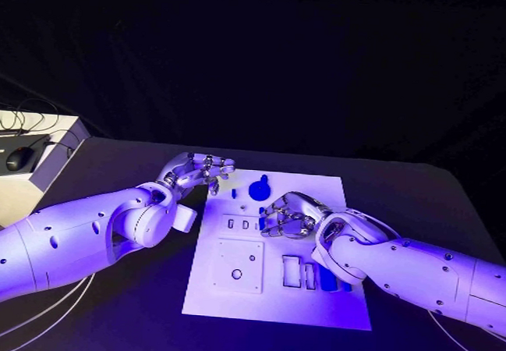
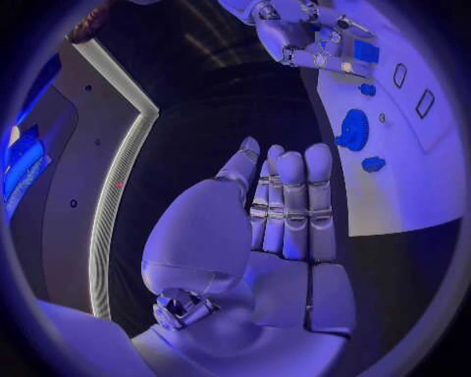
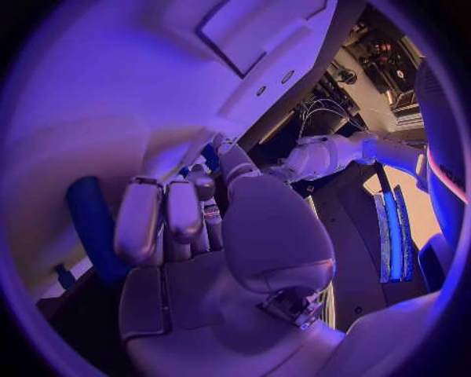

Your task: Assemble the parts on the task board

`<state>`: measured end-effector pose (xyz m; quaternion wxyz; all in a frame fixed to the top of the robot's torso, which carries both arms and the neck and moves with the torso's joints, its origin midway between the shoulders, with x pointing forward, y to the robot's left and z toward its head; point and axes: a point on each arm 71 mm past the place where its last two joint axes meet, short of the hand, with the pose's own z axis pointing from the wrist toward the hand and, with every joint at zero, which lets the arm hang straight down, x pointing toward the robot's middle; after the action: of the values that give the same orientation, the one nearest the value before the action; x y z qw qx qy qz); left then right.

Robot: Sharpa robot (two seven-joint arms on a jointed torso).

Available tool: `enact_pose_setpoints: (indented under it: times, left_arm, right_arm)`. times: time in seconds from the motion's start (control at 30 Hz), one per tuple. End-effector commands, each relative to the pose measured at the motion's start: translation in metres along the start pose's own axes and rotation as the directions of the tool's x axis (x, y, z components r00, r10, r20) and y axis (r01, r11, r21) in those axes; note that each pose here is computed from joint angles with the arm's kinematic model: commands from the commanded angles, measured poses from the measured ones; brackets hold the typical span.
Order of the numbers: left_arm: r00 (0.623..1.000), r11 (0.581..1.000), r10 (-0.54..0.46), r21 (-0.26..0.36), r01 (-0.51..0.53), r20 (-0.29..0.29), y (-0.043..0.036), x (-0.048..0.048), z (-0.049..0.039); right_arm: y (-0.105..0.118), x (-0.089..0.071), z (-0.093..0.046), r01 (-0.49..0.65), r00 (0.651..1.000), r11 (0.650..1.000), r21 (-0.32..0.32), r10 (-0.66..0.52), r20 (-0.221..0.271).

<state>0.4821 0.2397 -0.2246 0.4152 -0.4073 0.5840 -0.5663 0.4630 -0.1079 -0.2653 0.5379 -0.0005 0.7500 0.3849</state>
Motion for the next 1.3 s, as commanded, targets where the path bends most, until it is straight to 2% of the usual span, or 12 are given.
enact_pose_setpoints:
  times: [0.03, 0.17, 0.37, 0.63, 0.83, 0.97, 1.1, 1.2, 1.3]
  left_arm:
    - [1.000, 1.000, 0.001, 0.003, -0.001, -0.021, -0.0001, 0.0020, 0.0002]
    - [1.000, 1.000, 0.009, -0.002, -0.009, -0.019, 0.0005, 0.0010, 0.0002]
    - [1.000, 1.000, 0.018, -0.014, -0.019, -0.020, 0.0020, 0.0001, 0.0006]
    - [0.996, 0.996, 0.058, -0.064, -0.062, -0.062, 0.0066, 0.0020, 0.0011]
    - [0.987, 0.982, 0.116, -0.134, -0.130, -0.110, 0.0115, 0.0048, -0.0003]
    - [0.971, 0.956, 0.168, -0.214, -0.202, -0.168, 0.0153, 0.0071, -0.0035]
    - [0.941, 0.907, 0.228, -0.297, -0.299, -0.251, 0.0146, 0.0113, -0.0050]
    - [0.897, 0.841, 0.261, -0.372, -0.392, -0.357, 0.0117, 0.0176, -0.0050]
    - [0.848, 0.772, 0.289, -0.415, -0.481, -0.445, 0.0068, 0.0246, -0.0037]
  right_arm:
    - [-0.001, -0.006, -0.004, -0.062, 0.997, 0.996, -0.064, 0.064, 0.032]
    - [0.000, -0.014, -0.010, -0.135, 0.987, 0.981, -0.139, 0.146, 0.069]
    - [-0.001, -0.028, -0.016, -0.205, 0.962, 0.960, -0.192, 0.234, 0.141]
    - [-0.009, -0.045, -0.025, -0.263, 0.934, 0.945, -0.196, 0.300, 0.192]
    - [-0.019, -0.063, -0.031, -0.334, 0.899, 0.926, -0.177, 0.369, 0.234]
    - [-0.025, -0.078, -0.035, -0.374, 0.875, 0.913, -0.165, 0.406, 0.263]
    - [-0.031, -0.094, -0.040, -0.414, 0.851, 0.898, -0.147, 0.440, 0.287]
    - [-0.037, -0.106, -0.045, -0.441, 0.835, 0.888, -0.127, 0.458, 0.304]
    - [-0.043, -0.116, -0.051, -0.456, 0.828, 0.884, -0.105, 0.464, 0.315]
